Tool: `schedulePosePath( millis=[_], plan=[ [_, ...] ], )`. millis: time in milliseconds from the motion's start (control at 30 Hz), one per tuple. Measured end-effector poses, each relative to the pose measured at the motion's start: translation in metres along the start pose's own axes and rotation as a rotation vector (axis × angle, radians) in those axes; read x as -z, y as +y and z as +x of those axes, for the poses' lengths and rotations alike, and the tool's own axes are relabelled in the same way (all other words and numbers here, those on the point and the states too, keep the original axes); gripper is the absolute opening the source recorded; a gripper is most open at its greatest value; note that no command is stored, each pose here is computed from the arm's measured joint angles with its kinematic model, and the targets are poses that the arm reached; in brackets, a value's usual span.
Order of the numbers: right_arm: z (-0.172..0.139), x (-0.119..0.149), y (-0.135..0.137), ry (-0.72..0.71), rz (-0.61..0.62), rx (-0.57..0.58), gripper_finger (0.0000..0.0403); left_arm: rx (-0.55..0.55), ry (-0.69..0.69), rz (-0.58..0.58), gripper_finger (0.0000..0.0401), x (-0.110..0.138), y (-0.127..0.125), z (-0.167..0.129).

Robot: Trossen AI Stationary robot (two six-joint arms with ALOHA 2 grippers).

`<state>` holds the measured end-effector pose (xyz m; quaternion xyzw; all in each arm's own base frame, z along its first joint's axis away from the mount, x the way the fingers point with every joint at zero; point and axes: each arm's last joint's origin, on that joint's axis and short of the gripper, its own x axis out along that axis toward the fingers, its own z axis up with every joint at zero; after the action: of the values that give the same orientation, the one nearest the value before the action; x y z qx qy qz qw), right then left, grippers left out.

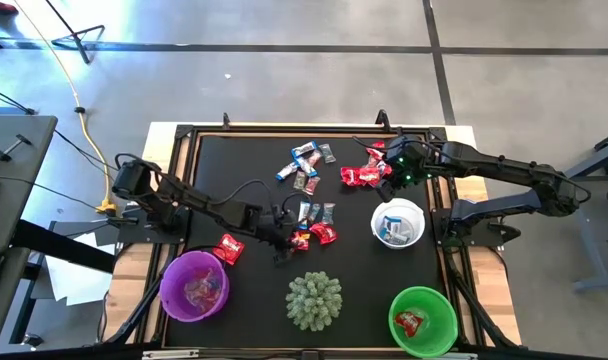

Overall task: Sort candy
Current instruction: Put the red candy wrapper into the green bucket

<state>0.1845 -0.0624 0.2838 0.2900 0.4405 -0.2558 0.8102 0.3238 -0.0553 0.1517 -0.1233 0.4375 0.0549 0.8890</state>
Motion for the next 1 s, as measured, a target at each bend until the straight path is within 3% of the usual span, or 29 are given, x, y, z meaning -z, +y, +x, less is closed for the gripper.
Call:
schedulePosePath(
  millis=[267, 533, 800, 1000],
  plan=[
    [0.0, -0.0001, 0.0, -0.001, 0.0, 0.0, 0.0126, -0.078, -0.006, 0.268, 0.0138, 0.0049, -0.0065, -0.0012],
    [0.0, -0.0005, 0.0002, -0.005, 0.0, -0.002, 0.0126, -0.128, -0.015, 0.381, 0.0138, 0.0045, -0.0057, -0.0014],
    [0.0, -0.0005, 0.0003, -0.006, 0.0, -0.003, 0.0126, -0.12, -0.012, 0.391, 0.0138, 0.0046, -0.0059, -0.0014],
    [0.0, -0.0006, 0.0002, -0.006, 0.0, -0.003, 0.0126, -0.105, 0.013, 0.33, 0.0138, 0.0084, -0.0059, 0.0072]
  ],
)
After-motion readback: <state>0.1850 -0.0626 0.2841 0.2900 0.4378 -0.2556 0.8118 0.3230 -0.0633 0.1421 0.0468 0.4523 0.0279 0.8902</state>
